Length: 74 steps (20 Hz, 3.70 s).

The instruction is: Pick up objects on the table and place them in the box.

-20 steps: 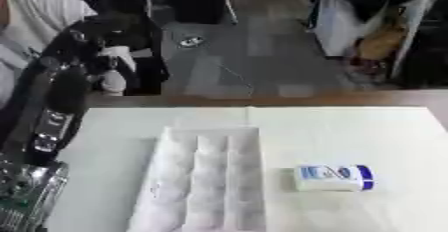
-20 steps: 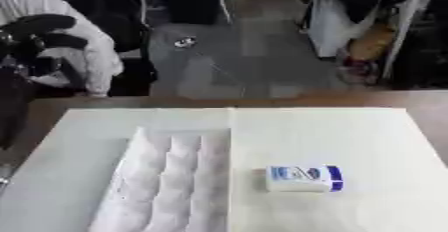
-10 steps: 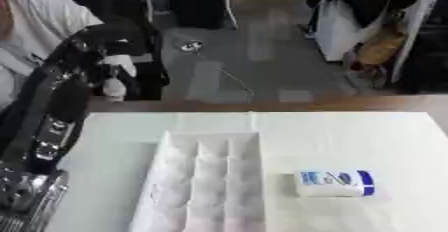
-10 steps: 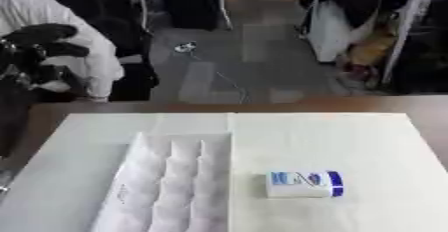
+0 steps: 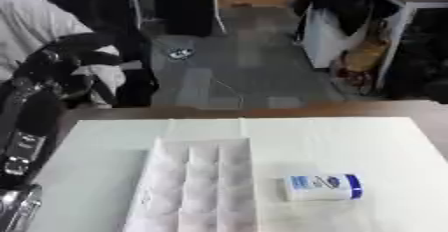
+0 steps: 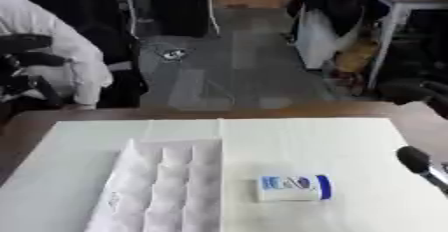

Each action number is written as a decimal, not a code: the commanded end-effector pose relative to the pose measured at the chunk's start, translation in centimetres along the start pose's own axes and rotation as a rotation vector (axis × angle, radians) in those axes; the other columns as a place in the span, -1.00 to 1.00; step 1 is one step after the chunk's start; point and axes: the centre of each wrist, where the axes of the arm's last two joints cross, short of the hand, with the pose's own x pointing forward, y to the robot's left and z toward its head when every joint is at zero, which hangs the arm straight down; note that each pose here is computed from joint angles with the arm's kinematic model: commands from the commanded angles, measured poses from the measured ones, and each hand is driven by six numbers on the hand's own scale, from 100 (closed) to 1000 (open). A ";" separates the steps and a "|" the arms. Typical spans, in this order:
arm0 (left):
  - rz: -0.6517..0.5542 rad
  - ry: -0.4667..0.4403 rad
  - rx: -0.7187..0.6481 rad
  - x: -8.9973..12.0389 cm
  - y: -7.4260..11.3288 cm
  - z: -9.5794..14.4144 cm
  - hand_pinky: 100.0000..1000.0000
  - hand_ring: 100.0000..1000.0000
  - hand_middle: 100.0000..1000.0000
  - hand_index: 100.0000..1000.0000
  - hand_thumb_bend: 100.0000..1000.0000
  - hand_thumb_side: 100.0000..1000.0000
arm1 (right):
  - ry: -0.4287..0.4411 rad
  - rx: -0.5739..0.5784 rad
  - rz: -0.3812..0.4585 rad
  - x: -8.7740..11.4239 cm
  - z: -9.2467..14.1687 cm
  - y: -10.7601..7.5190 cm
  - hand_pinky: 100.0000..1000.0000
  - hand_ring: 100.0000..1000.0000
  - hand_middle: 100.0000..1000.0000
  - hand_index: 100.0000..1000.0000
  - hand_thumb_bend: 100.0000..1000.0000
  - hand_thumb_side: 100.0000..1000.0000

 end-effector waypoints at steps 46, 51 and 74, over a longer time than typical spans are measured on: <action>0.029 -0.104 0.013 1.6 -0.2 -2.6 -0.26 0.34 0.56 0.65 -0.02 0.80 | 0.162 0.574 -0.084 -11.5 -1.6 5.1 0.78 0.73 0.78 0.92 0.15 0.38; 0.029 -0.103 0.011 1.6 -0.2 -2.6 -0.26 0.34 0.56 0.65 -0.02 0.80 | 0.165 0.588 -0.097 -11.1 -2.1 5.9 0.78 0.73 0.77 0.92 0.11 0.32; 0.031 -0.091 -0.002 1.4 -0.4 -2.2 -0.28 0.34 0.56 0.65 -0.01 0.80 | 0.395 0.674 -0.028 -6.7 -7.0 11.8 0.78 0.74 0.77 0.91 0.15 0.08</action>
